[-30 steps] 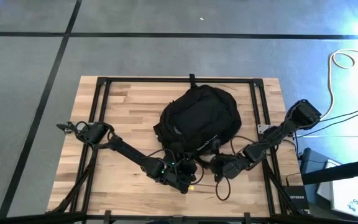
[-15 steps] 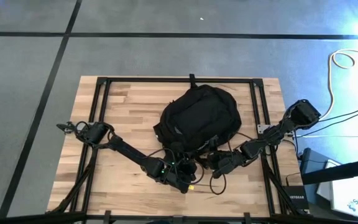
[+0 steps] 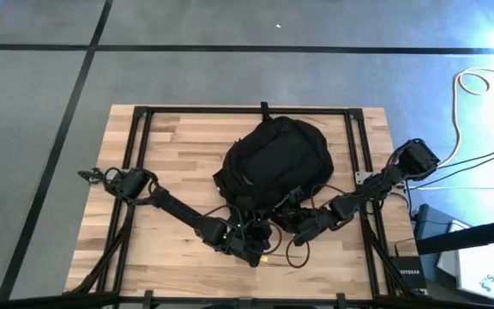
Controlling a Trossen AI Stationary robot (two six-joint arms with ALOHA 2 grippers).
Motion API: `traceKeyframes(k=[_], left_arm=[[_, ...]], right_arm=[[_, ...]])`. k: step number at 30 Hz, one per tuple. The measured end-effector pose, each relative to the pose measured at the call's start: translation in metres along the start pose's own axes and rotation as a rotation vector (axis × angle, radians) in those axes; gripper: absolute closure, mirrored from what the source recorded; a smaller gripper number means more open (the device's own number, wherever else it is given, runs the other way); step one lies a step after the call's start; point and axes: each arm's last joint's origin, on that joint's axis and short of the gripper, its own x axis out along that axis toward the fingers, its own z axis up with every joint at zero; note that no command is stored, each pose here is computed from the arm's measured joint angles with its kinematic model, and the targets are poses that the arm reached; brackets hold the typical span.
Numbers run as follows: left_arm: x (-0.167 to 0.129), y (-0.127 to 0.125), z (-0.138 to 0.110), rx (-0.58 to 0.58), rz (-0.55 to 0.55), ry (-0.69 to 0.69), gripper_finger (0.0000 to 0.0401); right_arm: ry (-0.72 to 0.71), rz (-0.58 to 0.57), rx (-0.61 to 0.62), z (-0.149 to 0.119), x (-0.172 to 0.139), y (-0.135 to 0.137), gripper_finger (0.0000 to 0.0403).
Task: Unpack backpack
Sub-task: Open the black backpack
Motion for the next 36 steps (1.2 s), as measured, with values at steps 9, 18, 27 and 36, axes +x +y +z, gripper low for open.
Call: traceKeyframes(k=[9, 18, 27, 36], left_arm=[[-0.013, -0.006, -0.004, 0.02, 0.004, 0.004, 0.0397], [-0.016, -0.003, -0.02, 0.04, 0.043, 0.077, 0.0397], [-0.037, 0.017, -0.018, -0.022, 0.119, 0.08, 0.0397], [-0.043, 0.029, -0.022, -0.078, 0.13, 0.115, 0.0397]], right_arm=[[0.087, -0.001, 0.02, -0.009, -0.001, 0.0, 0.04], [0.126, -0.017, 0.06, -0.013, -0.003, -0.001, 0.0402], [0.177, -0.06, 0.097, -0.022, -0.03, 0.005, 0.0402], [0.249, -0.119, 0.316, -0.033, -0.055, 0.001, 0.0403]])
